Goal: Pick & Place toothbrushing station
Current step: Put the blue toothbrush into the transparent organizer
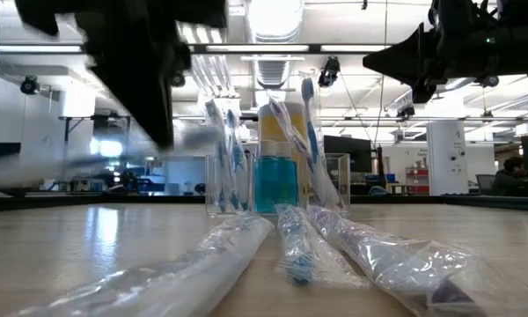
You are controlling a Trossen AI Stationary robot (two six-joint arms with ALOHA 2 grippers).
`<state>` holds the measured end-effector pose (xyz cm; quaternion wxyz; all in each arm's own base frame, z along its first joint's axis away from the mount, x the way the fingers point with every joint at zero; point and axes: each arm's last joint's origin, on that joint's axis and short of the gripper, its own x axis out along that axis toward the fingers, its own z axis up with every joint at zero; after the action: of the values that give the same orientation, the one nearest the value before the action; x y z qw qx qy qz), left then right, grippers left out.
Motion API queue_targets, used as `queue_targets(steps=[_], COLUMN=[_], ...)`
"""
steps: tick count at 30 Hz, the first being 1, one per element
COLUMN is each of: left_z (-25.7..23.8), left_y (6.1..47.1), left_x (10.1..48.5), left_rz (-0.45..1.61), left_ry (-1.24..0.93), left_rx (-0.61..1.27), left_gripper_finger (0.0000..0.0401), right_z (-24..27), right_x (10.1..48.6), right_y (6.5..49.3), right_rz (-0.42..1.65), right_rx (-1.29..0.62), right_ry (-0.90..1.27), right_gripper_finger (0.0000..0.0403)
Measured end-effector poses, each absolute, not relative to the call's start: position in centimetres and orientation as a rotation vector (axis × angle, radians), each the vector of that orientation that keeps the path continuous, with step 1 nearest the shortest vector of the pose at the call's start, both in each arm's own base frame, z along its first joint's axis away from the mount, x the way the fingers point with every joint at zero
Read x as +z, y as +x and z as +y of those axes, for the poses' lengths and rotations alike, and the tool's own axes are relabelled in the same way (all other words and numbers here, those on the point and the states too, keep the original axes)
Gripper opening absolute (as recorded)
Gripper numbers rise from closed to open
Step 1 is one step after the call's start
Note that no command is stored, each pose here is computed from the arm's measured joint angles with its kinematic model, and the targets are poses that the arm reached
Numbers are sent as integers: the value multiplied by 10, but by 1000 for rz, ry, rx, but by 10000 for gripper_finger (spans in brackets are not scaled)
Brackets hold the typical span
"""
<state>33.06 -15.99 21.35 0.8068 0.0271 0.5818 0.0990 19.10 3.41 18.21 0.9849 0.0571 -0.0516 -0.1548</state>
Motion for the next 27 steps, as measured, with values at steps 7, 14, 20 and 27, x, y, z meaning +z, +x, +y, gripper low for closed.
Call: queue_targets(steps=[7,14,20,27], left_z=[-148,-127,-111,-84], left_y=[272,206,171,153], left_x=[279,305,300,285], left_rz=[991,640,311,35], left_ry=[53,1,36,101], left_rx=[227,55,-184,-263], left_gripper_finger=[2,1,1,1], right_z=[34,34,34,34], right_x=[182,182,182,182], right_y=[191,191,191,191], right_rz=[-101,-101,-102,-102], right_rx=[-311,-310,-308,-306], right_ry=[114,114,115,115], right_gripper_finger=[8,8,8,8])
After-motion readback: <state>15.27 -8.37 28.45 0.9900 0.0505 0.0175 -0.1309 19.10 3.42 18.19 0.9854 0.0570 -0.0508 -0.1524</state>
